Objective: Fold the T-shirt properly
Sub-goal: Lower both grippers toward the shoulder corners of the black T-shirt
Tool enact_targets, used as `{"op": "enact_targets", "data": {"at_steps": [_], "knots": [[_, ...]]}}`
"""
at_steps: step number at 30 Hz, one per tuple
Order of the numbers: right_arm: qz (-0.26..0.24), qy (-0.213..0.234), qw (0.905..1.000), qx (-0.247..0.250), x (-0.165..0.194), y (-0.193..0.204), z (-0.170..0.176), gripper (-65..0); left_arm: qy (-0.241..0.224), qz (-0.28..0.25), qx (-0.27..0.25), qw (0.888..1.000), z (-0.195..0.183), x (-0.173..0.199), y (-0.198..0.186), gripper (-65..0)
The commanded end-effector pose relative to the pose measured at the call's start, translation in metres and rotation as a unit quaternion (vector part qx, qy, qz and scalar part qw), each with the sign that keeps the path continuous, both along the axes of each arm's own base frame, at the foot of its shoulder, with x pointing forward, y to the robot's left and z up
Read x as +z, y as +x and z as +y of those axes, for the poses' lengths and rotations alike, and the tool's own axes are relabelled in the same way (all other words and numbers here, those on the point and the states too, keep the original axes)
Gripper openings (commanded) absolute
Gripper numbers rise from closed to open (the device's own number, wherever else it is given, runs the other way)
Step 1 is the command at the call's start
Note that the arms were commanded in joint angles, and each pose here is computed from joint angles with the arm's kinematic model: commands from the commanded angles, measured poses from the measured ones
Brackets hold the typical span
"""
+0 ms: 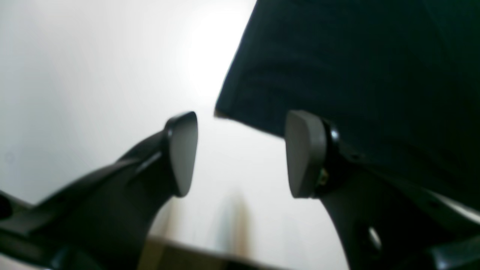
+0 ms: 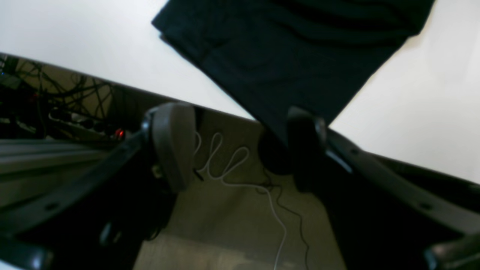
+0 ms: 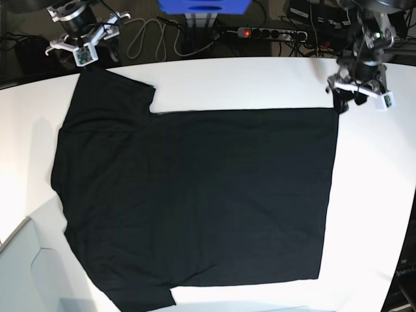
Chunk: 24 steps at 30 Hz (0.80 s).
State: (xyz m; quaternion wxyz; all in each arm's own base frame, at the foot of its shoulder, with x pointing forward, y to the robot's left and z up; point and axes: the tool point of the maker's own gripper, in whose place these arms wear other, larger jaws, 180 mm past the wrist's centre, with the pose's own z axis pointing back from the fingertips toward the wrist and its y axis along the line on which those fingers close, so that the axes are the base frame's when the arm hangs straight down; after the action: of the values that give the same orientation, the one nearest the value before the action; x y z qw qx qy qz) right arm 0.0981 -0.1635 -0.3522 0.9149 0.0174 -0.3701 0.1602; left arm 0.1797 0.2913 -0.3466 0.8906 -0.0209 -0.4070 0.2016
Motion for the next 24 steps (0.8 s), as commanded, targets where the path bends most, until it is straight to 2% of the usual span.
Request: {"op": "enact_targets", "data": {"at_steps": [1, 9, 11, 19, 21, 24], "knots": [[-0.012, 0.003, 0.9999, 0.007, 0.006, 0.003, 0.002, -27.3, 0.002, -0.010, 0.008, 1.000, 0.007, 0.001, 0.006, -29.0], [-0.012, 0.003, 0.9999, 0.007, 0.006, 0.003, 0.002, -27.3, -0.041, 0.009, 0.043, 0.998, 0.020, -0.039, 0.022, -29.0], [-0.012, 0.003, 0.9999, 0.007, 0.006, 0.003, 0.002, -27.3, -0.050, 0.013, 0.034, 0.998, 0.013, -0.045, 0.030, -29.0], [-0.013, 0.002, 0.9999, 0.007, 0.006, 0.003, 0.001, -27.6, -0.038, 0.045, -0.009, 0.998, -0.011, -0.067, 0.037, -29.7], [-0.013, 0.002, 0.9999, 0.007, 0.006, 0.003, 0.001, -27.6, -0.039, 0.049, -0.010, 0.998, -0.012, -0.069, 0.035, -33.4], [-0.013, 0.002, 0.9999, 0.007, 0.006, 0.003, 0.001, -27.7, -0.042, 0.053, -0.008, 0.998, -0.012, -0.070, 0.032, -42.3]]}}
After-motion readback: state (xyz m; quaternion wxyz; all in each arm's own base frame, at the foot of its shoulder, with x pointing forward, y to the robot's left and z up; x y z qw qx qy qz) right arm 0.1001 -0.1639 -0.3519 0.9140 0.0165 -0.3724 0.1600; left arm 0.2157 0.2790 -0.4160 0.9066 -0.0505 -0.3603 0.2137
